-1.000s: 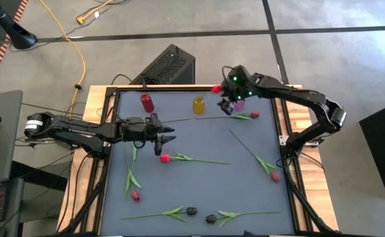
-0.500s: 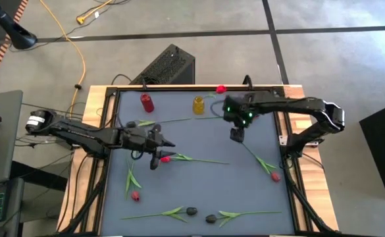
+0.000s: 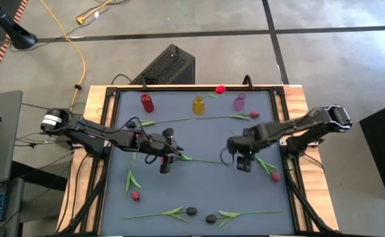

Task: Sort flowers into vase by color
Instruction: Put the right red tulip into the yellow vase

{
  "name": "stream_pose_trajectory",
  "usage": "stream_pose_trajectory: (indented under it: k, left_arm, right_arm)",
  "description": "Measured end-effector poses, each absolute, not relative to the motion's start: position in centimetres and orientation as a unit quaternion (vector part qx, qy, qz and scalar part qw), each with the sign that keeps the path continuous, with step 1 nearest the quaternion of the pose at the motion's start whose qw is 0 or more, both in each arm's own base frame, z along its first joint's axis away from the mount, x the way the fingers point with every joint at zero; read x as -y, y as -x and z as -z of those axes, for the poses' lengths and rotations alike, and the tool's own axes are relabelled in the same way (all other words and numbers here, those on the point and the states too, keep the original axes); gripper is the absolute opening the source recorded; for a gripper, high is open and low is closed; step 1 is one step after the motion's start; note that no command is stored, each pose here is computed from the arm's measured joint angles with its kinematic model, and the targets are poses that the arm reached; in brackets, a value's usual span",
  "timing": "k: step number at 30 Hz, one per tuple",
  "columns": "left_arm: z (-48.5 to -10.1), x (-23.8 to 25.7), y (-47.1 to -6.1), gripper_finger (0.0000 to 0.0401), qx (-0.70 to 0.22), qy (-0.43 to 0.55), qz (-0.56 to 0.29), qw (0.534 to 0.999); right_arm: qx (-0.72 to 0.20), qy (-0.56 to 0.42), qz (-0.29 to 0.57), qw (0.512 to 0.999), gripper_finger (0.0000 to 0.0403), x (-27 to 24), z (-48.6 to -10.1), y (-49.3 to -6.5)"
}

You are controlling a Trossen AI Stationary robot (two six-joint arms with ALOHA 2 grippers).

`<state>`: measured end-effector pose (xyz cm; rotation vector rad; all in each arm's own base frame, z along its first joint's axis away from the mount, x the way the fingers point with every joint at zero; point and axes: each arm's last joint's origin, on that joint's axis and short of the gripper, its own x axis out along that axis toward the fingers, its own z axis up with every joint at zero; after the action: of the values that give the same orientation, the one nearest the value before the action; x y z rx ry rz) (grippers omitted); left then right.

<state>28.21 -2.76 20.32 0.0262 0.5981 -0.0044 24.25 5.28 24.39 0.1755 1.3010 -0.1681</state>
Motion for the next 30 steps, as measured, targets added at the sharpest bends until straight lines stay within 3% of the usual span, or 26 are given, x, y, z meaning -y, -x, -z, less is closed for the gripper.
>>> stream_pose_trajectory:
  k: [5, 8, 16, 25, 30]
  left_arm:
    - [-20.0, 2.6, -27.9, 0.0155, -0.315, -0.014, -0.001, 0.949]
    - [-19.6, 2.4, -27.6, 0.0155, -0.340, -0.012, -0.006, 0.940]
    - [-19.9, 1.8, -25.5, 0.0155, -0.400, -0.020, -0.077, 0.913]
    - [-21.5, 1.5, -22.8, 0.0155, -0.343, -0.029, -0.084, 0.935]
    - [-22.1, 1.3, -21.2, 0.0155, -0.267, -0.010, -0.086, 0.960]
  right_arm:
    - [-0.432, 0.001, 0.036, 0.901, 0.0269, -8.1, -24.1, -27.3]
    - [-0.371, 0.013, -0.012, 0.928, 0.0269, -8.7, -23.5, -29.6]
    - [-0.392, -0.007, 0.027, 0.920, 0.0269, -6.4, -18.6, -33.4]
    - [-0.406, -0.028, 0.038, 0.913, 0.0269, -5.6, -14.4, -35.3]
    - [-0.410, -0.038, 0.047, 0.910, 0.0266, -5.3, -13.1, -35.8]
